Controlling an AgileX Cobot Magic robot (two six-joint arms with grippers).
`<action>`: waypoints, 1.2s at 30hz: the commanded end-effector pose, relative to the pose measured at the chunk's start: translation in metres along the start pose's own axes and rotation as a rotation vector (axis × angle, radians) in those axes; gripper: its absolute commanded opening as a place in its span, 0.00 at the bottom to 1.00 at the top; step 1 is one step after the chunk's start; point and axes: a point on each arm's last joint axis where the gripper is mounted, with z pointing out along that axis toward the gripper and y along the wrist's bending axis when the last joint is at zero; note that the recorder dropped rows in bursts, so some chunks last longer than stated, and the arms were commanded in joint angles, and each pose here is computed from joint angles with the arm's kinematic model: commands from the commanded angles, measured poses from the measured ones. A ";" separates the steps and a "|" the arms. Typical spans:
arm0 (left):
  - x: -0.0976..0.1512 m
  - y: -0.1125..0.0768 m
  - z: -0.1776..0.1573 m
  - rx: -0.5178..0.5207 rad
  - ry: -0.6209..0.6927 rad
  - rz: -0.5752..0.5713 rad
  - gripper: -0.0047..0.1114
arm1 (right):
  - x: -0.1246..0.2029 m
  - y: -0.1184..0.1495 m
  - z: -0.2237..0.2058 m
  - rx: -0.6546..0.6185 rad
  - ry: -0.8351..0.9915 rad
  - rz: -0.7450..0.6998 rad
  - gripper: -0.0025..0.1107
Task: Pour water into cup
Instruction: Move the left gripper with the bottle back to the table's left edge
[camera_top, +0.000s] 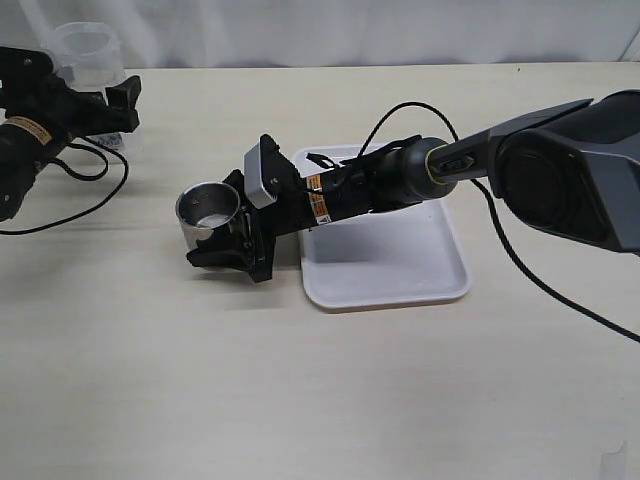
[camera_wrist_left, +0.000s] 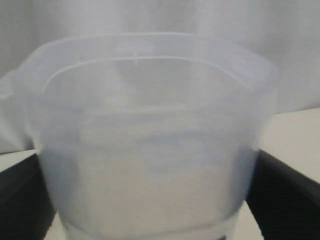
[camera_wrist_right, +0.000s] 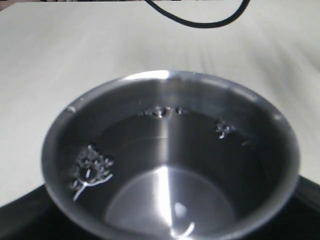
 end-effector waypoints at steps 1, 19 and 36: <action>0.000 0.000 0.000 0.003 -0.006 0.007 0.79 | -0.002 -0.001 -0.002 0.003 -0.017 0.006 0.06; 0.004 0.001 0.000 -0.009 0.050 0.004 0.95 | -0.002 -0.001 -0.002 0.003 -0.017 0.006 0.06; 0.002 0.001 0.000 -0.009 0.047 0.006 0.95 | -0.002 -0.001 -0.002 0.003 -0.017 0.004 0.06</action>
